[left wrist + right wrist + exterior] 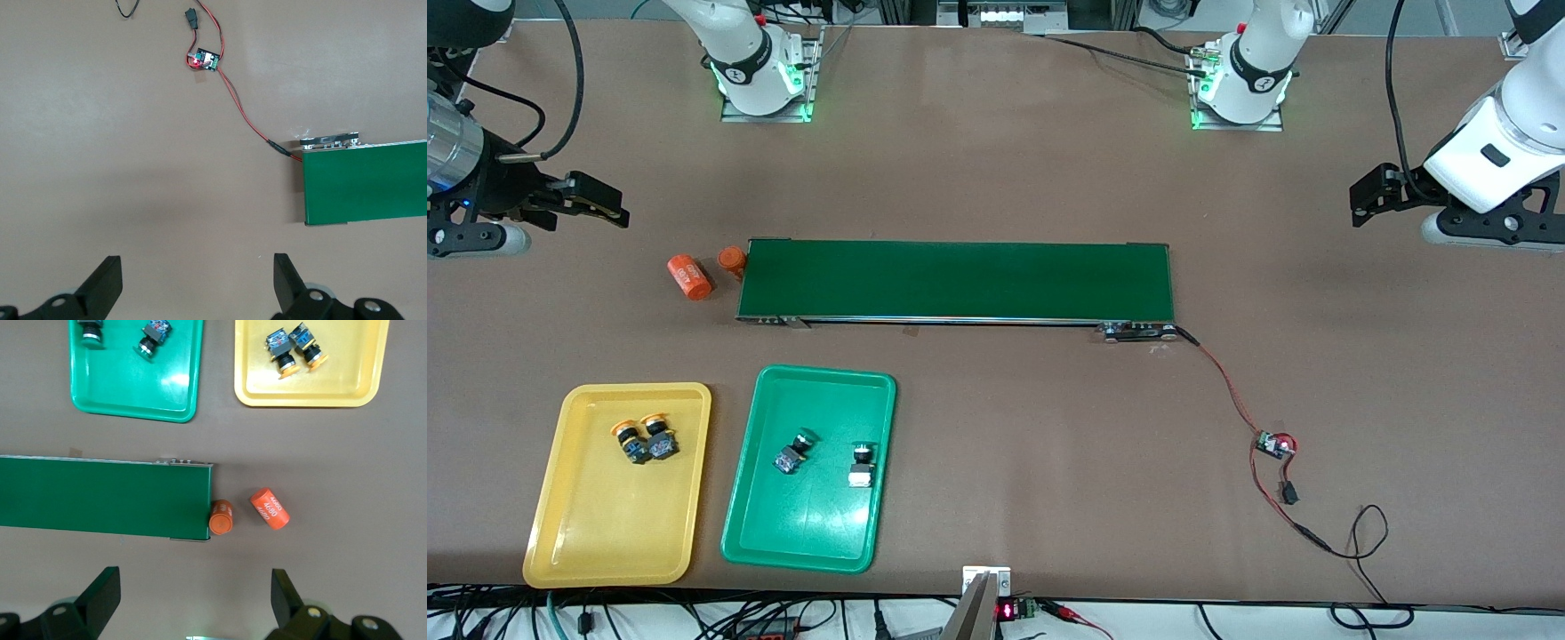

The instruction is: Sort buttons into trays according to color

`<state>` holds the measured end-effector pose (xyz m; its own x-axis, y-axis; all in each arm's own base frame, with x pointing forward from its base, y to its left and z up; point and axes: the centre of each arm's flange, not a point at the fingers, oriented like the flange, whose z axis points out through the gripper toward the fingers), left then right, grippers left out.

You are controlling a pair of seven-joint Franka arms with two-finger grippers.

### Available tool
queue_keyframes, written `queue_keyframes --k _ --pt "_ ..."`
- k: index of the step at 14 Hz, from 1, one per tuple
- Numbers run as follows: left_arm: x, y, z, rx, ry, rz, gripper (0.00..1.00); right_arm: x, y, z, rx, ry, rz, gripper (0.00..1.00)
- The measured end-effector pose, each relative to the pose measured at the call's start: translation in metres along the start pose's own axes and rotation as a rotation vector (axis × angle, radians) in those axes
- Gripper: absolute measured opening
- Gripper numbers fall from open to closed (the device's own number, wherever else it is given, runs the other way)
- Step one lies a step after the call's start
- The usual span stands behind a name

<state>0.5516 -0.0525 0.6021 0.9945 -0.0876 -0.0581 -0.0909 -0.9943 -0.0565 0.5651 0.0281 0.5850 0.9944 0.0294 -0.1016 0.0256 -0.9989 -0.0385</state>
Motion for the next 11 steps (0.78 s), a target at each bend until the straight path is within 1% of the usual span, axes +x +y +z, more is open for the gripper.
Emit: queue_keyframes --k 3,11 --pt "0.0 0.0 0.0 0.0 0.0 0.0 1.0 -0.0001 0.0011 -0.0003 -0.01 0.001 0.0 1.0" --pt "0.0 0.0 0.0 0.0 0.0 0.0 1.0 -0.0004 0.0023 -0.0007 -0.013 0.001 0.002 1.0"
